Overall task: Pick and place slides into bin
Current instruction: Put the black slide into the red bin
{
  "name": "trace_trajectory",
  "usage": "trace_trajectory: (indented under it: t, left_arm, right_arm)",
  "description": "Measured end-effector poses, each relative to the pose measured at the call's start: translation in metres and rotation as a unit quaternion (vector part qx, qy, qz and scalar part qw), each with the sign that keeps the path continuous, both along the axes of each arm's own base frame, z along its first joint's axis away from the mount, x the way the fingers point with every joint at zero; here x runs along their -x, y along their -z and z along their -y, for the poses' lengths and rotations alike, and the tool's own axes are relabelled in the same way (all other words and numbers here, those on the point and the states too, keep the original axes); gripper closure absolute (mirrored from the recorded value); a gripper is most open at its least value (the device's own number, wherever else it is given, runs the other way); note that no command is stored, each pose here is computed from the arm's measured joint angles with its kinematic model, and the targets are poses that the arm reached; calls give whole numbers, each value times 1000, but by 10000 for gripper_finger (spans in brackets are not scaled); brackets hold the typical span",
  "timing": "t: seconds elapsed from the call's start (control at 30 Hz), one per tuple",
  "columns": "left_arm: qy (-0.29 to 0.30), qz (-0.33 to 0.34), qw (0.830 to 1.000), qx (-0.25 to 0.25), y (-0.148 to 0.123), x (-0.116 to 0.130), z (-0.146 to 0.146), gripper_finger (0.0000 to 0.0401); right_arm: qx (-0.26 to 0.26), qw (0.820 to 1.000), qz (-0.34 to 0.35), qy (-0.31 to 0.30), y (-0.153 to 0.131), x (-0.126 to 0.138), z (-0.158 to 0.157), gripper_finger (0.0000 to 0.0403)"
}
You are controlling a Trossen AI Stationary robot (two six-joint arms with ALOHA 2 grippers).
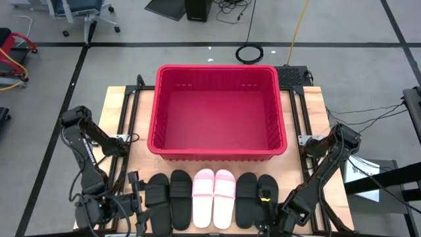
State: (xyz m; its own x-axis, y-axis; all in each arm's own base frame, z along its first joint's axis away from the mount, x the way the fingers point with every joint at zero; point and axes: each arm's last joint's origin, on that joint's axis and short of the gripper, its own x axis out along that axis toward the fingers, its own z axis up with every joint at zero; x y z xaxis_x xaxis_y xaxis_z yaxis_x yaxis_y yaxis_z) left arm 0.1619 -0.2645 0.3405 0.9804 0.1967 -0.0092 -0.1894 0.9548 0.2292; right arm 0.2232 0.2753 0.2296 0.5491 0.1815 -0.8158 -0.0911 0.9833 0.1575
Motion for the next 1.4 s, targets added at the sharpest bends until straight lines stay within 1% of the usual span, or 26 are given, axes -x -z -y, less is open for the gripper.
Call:
trace_trajectory:
  t: [0.07, 0.17, 0.27, 0.37, 0.53, 0.67, 0.77, 0.83, 0.9, 0.97, 1.03, 1.07, 1.1, 1.17, 1.2, 1.27, 1.4]
  left_arm:
    - [-2, 0, 1000, 0, 0, -1, -1, 151]
    - [-2, 0, 1000, 0, 0, -1, -1, 151]
    - [-2, 0, 1000, 1, 0, -1, -1, 151]
    - [-2, 0, 1000, 1, 0, -1, -1, 151]
    - [-2, 0, 1000, -1, 0, -1, -1, 151]
    - [-2, -1, 1000, -4, 0, -1, -1, 151]
    - [-2, -1, 1000, -4, 0, -1, -1, 151]
    - [-2, -1, 1000, -4, 0, -1, -1, 151]
    - [-2, -1, 1000, -4, 0, -1, -1, 151]
    - [-2, -1, 1000, -4, 0, -1, -1, 151]
    - [-2, -1, 1000, -2, 0, -1, -1, 151]
    - [-2, -1, 1000, -2, 0, -1, -1, 151]
    - [-2, -1, 1000, -2, 0, -1, -1, 151]
    - [-3, -1, 1000, -2, 0, -1, -1, 151]
    - [-2, -1, 1000, -2, 0, -1, -1, 151]
    - [-3, -1, 1000, -2, 0, -1, -1, 151]
    - [-3, 0, 1000, 3, 0, -1, -1, 151]
  right_arm:
    - [-10, 1000, 16, -2, -2, -3, -2, 193]
    - [-25, 1000, 9, -11, -8, -8, 6, 193]
    - [-35, 999, 12, 8, -12, -11, 10, 193]
    - [-24, 1000, 8, 19, -11, -12, 13, 193]
    - [0, 999, -24, 43, -6, -7, 19, 193]
    - [48, 997, -23, 59, -15, -5, 18, 193]
    - [109, 993, -13, 45, -21, -5, 3, 193]
    - [159, 986, -33, 47, -21, -8, -6, 193]
    - [208, 973, -77, 67, -18, -10, -12, 193]
    - [266, 950, -129, 101, -10, -12, -14, 193]
    - [306, 927, -177, 128, 2, -15, -18, 193]
    - [312, 920, -191, 138, 10, -17, -22, 193]
    - [312, 918, -203, 135, 18, -17, -27, 193]
    - [315, 918, -214, 111, 28, -15, -35, 193]
    - [319, 917, -212, 109, 30, -13, -36, 193]
    - [323, 915, -209, 124, 25, -10, -35, 193]
    - [303, 928, -172, 136, 6, -6, -32, 193]
